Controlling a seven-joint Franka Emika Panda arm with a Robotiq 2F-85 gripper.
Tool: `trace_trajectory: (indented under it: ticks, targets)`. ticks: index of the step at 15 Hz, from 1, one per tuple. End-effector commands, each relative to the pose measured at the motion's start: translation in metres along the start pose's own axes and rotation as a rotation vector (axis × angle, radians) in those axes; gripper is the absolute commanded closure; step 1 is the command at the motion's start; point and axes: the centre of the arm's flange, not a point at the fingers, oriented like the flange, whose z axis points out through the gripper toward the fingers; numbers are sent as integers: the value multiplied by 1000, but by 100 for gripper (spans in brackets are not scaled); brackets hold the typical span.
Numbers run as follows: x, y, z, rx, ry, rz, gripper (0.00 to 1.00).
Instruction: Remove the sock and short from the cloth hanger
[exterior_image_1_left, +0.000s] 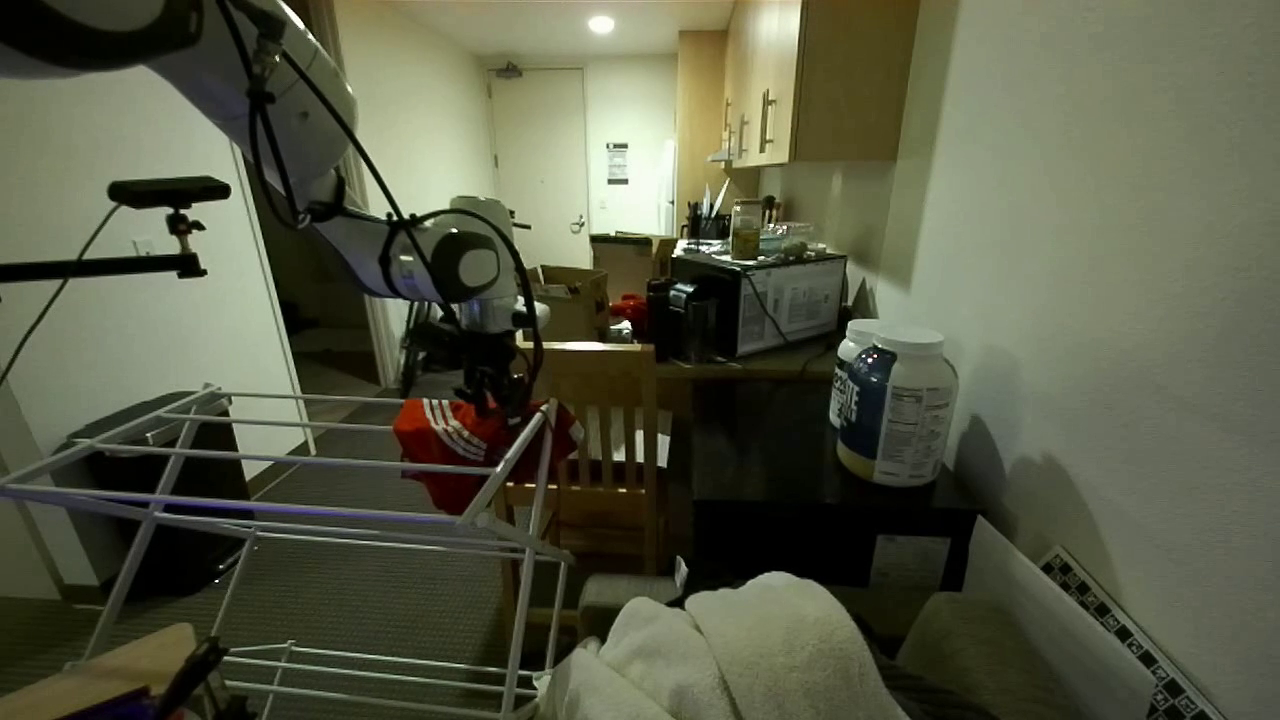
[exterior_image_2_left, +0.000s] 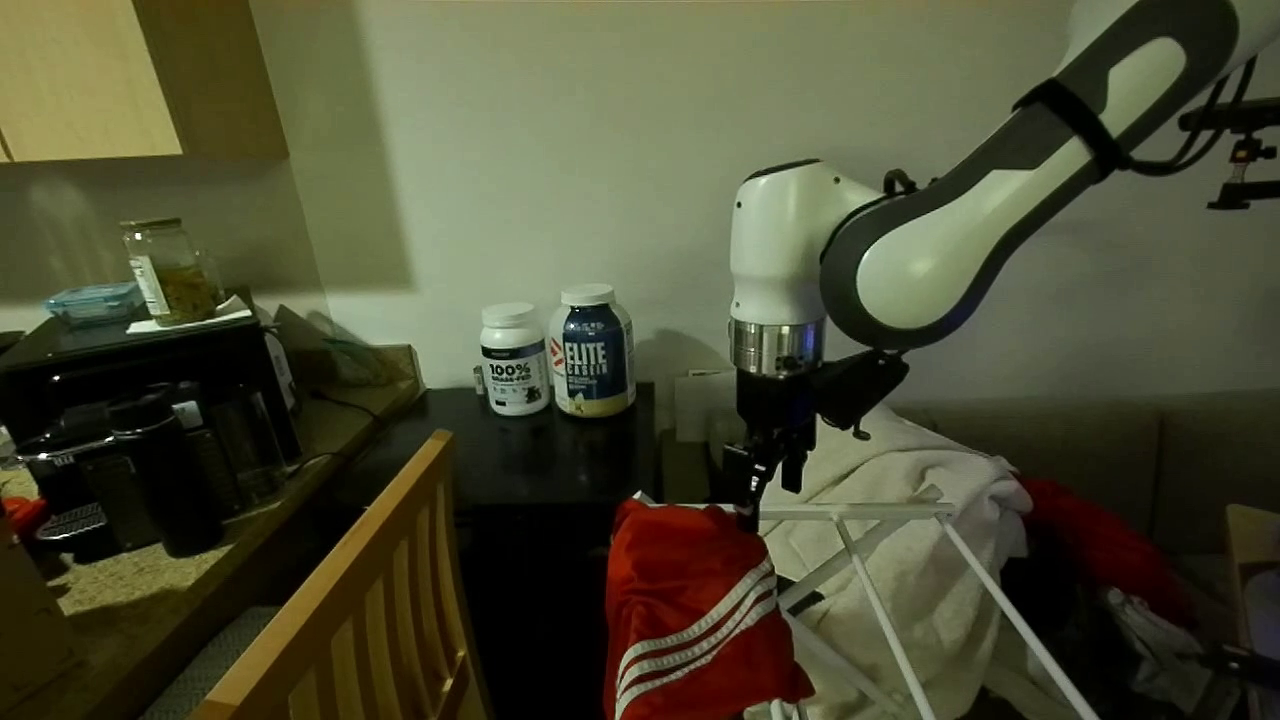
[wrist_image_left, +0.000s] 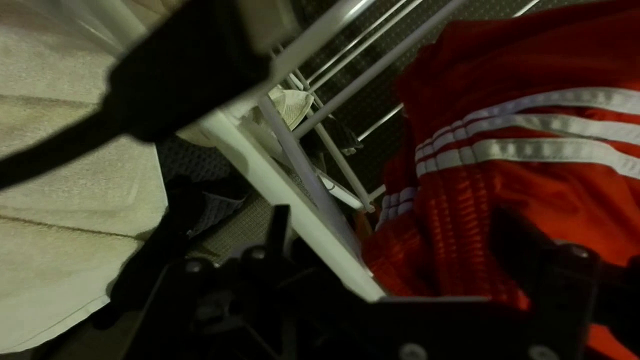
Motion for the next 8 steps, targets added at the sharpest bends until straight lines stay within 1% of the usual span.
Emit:
trace_trajectory:
  ticks: [1,6,8]
  targets:
    - [-23,-4,-6,29,4,21,0]
    - [-33,-18,-4,55,27,20,0]
    - [-37,-22,-2,69,57,18,0]
